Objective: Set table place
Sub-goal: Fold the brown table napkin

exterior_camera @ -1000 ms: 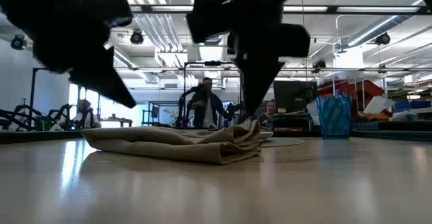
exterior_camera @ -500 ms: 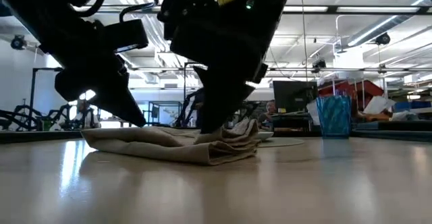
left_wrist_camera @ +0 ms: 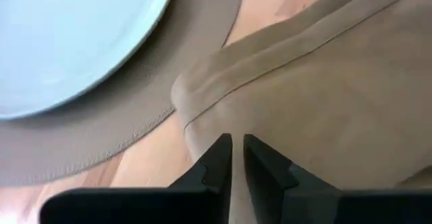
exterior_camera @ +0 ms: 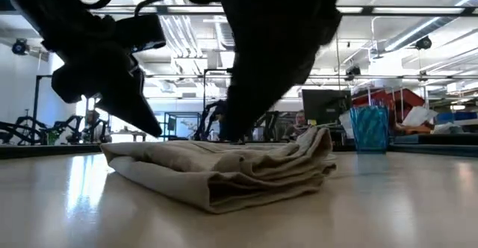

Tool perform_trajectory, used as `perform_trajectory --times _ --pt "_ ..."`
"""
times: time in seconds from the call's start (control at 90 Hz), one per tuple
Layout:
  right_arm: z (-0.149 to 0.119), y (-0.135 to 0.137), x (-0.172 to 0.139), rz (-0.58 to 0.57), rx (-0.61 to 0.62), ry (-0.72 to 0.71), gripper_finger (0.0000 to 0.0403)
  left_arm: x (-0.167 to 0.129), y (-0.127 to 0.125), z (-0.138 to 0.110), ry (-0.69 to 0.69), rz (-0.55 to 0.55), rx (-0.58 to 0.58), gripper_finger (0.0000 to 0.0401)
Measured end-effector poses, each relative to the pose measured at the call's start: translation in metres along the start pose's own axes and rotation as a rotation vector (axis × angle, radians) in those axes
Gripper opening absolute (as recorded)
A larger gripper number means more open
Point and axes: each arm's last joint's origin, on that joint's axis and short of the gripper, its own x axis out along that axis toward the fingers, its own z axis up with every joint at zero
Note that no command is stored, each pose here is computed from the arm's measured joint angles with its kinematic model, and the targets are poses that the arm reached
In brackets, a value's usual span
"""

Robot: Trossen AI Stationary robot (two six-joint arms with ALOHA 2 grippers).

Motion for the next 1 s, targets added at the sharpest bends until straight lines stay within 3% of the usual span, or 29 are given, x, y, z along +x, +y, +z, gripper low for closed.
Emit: perform_trajectory --times 0.144,0.4,0.622,0.711,0.822,1.0 --pt "-0.002 0.002 -0.007 -0.031 0.025 -0.004 0.0 -0.001 -0.001 0.0 0.054 -0.048 0.01 0.0023" --pt "-0.018 -0.001 -0.035 -0.279 0.109 -0.031 0.0 -0.001 0.005 -0.03 0.307 -0.081 -0.19 0.0022" --pt "-0.022 0.001 -0.05 -0.338 0.11 -0.067 0.0 -0.022 -0.017 -0.037 0.436 -0.261 -0.278 0.0022" --pt "-0.023 0.002 -0.05 -0.35 0.104 -0.078 0.0 -0.035 -0.029 -0.028 0.391 -0.337 -0.278 0.0021" --pt "-0.023 0.001 -0.049 -0.355 0.101 -0.074 0.0 -0.056 -0.046 -0.001 0.211 -0.459 -0.245 0.0021" --pt "-0.024 0.001 -0.047 -0.359 0.101 -0.076 0.0 -0.071 -0.052 0.019 0.073 -0.439 -0.145 0.0021"
